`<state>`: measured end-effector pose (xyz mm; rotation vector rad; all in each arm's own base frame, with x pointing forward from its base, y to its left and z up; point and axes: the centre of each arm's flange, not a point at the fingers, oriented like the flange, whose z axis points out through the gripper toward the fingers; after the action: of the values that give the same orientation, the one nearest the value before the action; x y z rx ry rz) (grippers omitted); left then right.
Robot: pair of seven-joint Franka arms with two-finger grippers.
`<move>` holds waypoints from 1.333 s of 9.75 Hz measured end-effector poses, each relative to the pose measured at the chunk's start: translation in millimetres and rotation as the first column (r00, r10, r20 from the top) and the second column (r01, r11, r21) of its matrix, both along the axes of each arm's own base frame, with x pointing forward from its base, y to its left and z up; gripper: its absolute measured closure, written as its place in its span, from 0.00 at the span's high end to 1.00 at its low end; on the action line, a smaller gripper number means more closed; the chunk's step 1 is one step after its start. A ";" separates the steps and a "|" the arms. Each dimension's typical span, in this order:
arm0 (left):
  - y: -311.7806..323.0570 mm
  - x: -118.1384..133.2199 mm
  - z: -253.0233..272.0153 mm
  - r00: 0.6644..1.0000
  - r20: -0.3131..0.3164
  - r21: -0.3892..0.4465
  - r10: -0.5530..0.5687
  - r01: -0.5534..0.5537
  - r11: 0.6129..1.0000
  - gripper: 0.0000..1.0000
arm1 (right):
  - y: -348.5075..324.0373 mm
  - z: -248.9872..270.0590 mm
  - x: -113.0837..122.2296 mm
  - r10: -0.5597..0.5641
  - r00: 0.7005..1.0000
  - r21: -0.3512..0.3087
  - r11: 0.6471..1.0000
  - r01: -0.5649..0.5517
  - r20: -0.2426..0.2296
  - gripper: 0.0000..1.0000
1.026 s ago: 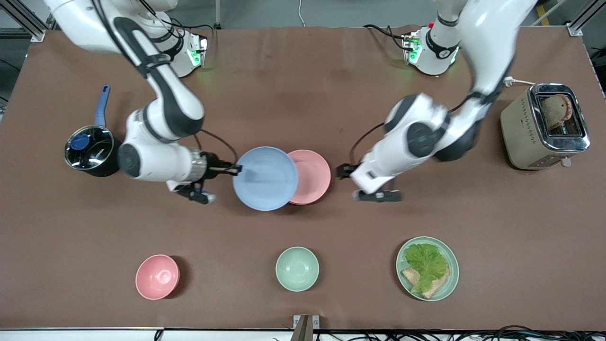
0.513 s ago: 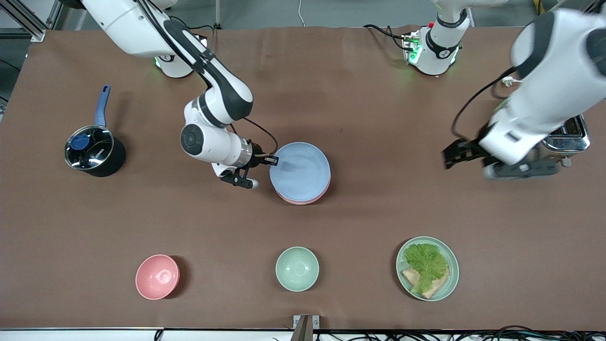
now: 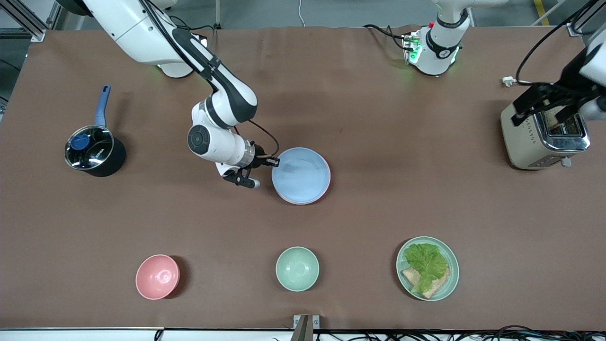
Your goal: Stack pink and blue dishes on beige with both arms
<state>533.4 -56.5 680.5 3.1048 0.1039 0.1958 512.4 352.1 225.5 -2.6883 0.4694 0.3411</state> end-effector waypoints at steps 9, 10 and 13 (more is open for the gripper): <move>31.6 -1.4 12.1 0.999 -0.053 0.003 0.000 0.000 1.000 1.00 | -204.2 305.4 36.8 0.119 0.961 -0.469 0.883 0.012 0.250 1.00; 29.7 -2.3 12.5 0.999 -0.053 0.003 -0.004 0.004 1.000 1.00 | -243.9 331.7 41.8 0.119 0.956 -0.483 0.875 0.027 0.268 1.00; 27.7 -1.7 9.8 0.998 -0.057 0.004 -0.007 0.007 1.000 1.00 | -350.4 410.4 37.3 0.190 0.951 -0.499 0.866 -0.045 0.243 1.00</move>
<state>531.7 -28.8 690.3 3.1147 0.0937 0.1067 549.8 1.7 635.9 -3.1984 0.3339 -0.1666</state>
